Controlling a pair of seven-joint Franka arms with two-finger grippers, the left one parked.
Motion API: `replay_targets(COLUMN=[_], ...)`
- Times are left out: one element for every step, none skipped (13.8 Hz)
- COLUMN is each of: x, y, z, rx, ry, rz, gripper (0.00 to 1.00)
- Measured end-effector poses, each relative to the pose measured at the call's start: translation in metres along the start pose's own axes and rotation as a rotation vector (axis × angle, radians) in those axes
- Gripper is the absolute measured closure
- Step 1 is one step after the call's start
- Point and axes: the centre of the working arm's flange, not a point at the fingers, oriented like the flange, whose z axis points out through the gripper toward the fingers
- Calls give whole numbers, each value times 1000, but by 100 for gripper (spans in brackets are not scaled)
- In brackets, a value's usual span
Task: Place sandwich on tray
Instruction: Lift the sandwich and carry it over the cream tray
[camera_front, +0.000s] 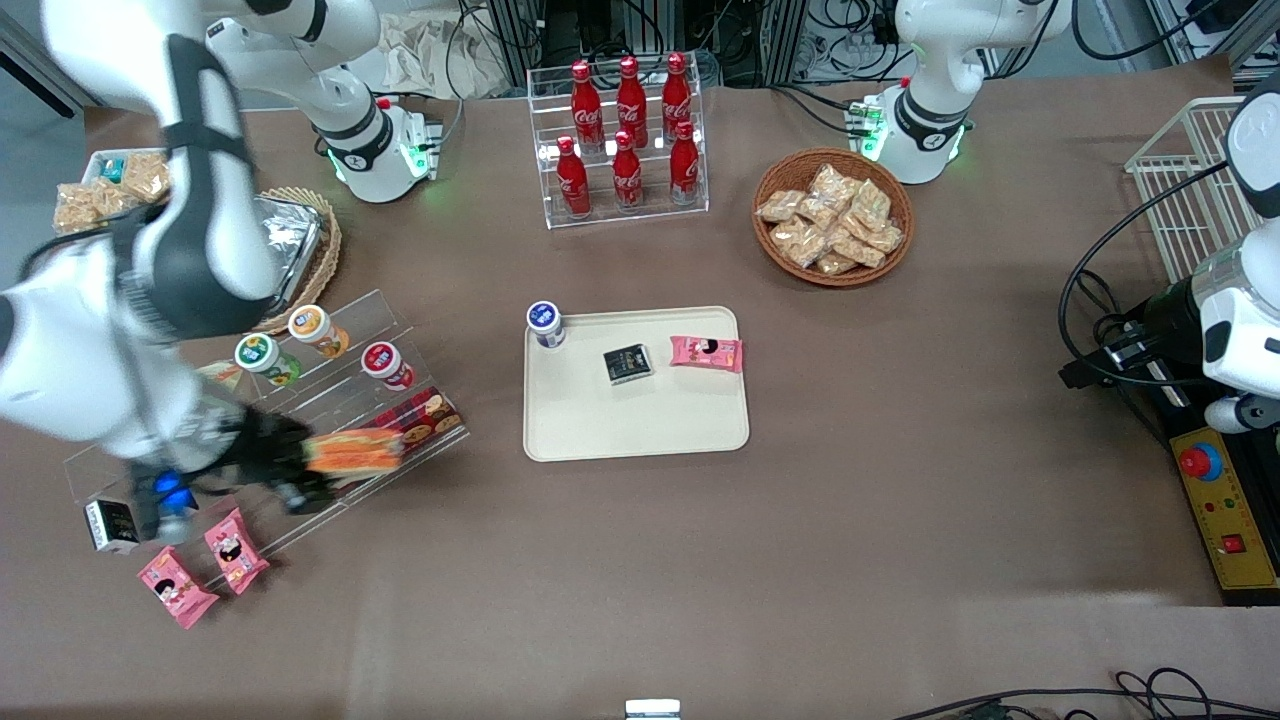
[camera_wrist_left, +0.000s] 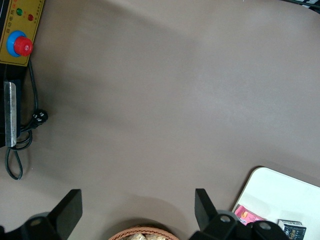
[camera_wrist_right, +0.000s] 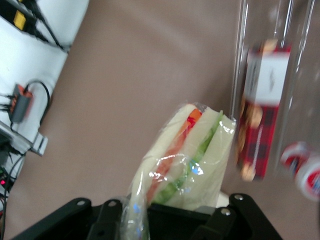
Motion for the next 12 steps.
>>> replay_targets(x=[-30,-59,-86,-111,-135,-155,-173,-191,-209,-227,-244,-258], y=[-10,-19,-27,-32,-36,-39,-39,-38,-37,-36,-33,-28], z=[11,24,40,58,77,95,113,131,149,167,183,197], rx=[-2,-3,-5,-8,-10,-12,-18,-28,-32,-27,-15,-5], ry=[10,23,44,67,85,94,98,101,105,109,113,117], rz=[18,36,51,64,73,78,81,80,77,83,95,99], gripper=[100,100,100,100,100,100,100,100,100,100,100,100])
